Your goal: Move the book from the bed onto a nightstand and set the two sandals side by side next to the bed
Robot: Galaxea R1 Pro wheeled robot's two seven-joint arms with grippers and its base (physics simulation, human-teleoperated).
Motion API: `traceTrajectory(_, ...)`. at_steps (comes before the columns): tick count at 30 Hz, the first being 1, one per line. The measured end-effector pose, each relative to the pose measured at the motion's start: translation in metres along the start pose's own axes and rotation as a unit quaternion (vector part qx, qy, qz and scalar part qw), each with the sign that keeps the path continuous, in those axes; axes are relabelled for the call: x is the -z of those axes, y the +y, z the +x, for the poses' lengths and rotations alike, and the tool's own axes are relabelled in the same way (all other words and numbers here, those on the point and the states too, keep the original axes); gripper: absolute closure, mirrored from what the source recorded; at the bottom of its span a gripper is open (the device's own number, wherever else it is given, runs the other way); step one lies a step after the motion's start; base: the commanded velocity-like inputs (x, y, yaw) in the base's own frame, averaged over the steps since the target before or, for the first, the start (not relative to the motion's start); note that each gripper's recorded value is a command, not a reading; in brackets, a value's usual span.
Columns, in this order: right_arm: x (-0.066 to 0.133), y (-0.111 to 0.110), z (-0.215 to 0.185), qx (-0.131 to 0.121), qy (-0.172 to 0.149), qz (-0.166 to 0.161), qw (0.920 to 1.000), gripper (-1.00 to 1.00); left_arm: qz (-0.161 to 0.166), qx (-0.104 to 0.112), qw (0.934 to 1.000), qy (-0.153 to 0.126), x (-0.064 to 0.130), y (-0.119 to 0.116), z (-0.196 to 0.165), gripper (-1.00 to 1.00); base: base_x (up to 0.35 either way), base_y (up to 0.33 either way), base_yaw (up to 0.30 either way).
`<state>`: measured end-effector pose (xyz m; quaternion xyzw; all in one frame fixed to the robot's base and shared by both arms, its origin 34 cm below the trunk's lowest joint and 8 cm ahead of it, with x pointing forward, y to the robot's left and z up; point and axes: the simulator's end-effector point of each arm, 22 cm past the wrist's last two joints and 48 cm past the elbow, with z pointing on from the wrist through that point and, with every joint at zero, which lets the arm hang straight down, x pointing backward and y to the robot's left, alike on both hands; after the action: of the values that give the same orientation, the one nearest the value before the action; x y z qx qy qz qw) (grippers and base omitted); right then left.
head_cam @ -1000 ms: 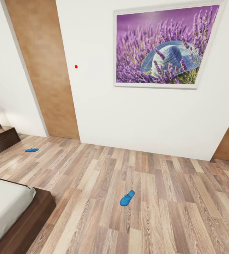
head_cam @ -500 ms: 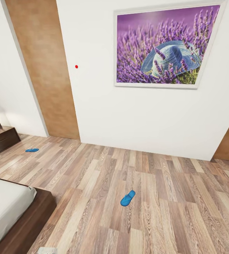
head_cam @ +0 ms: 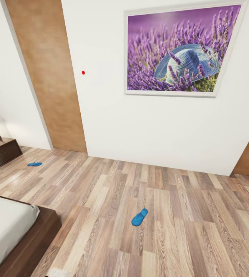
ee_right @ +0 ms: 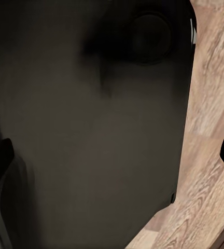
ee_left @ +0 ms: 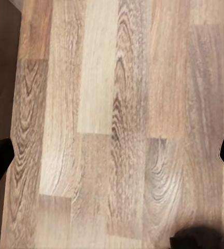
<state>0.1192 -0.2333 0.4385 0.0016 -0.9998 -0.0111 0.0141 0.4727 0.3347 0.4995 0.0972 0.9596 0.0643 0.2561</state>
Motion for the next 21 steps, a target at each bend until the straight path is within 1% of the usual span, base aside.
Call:
traceTrajectory(1,0.000,0.000,0.000,0.000,0.000,0.000,1.0000,-1.00,0.000,0.000,1.0000,0.000,0.000,0.000,0.000,-1.00,0.175,0.101,0.000)
traceTrajectory(3,0.000,0.000,0.000,0.000,0.000,0.000,1.0000,-1.00,0.009,-0.010,0.9999,-0.002,0.000,-0.011,-0.002,-1.00,0.174,0.104,0.000)
traceTrajectory(4,0.000,0.000,0.000,0.000,0.000,0.000,1.0000,-1.00,0.009,-0.010,0.9999,-0.002,0.000,-0.011,-0.002,-1.00,0.154,0.094,0.000)
traceTrajectory(6,0.000,0.000,0.000,-0.001,0.000,0.000,1.0000,-1.00,0.018,-0.020,0.9996,-0.004,0.000,-0.021,-0.005,-1.00,0.123,0.075,0.000)
traceTrajectory(7,0.000,0.000,0.000,-0.001,0.000,0.000,1.0000,-1.00,0.018,-0.020,0.9996,-0.004,0.000,-0.021,-0.005,-1.00,0.099,0.060,0.000)
traceTrajectory(10,0.000,-0.001,-0.001,-0.002,-0.001,0.001,1.0000,-1.00,0.026,-0.034,0.9990,-0.006,0.000,-0.031,-0.006,-1.00,0.073,0.045,0.000)
traceTrajectory(15,0.000,-0.002,-0.001,-0.002,-0.001,0.001,1.0000,-1.00,0.031,-0.043,0.9986,-0.008,0.000,-0.036,-0.007,-1.00,0.116,0.087,0.000)
traceTrajectory(21,0.000,-0.001,-0.001,-0.003,-0.001,0.001,1.0000,-1.00,0.033,-0.047,0.9983,-0.010,0.000,-0.039,-0.007,-1.00,0.200,0.160,0.000)
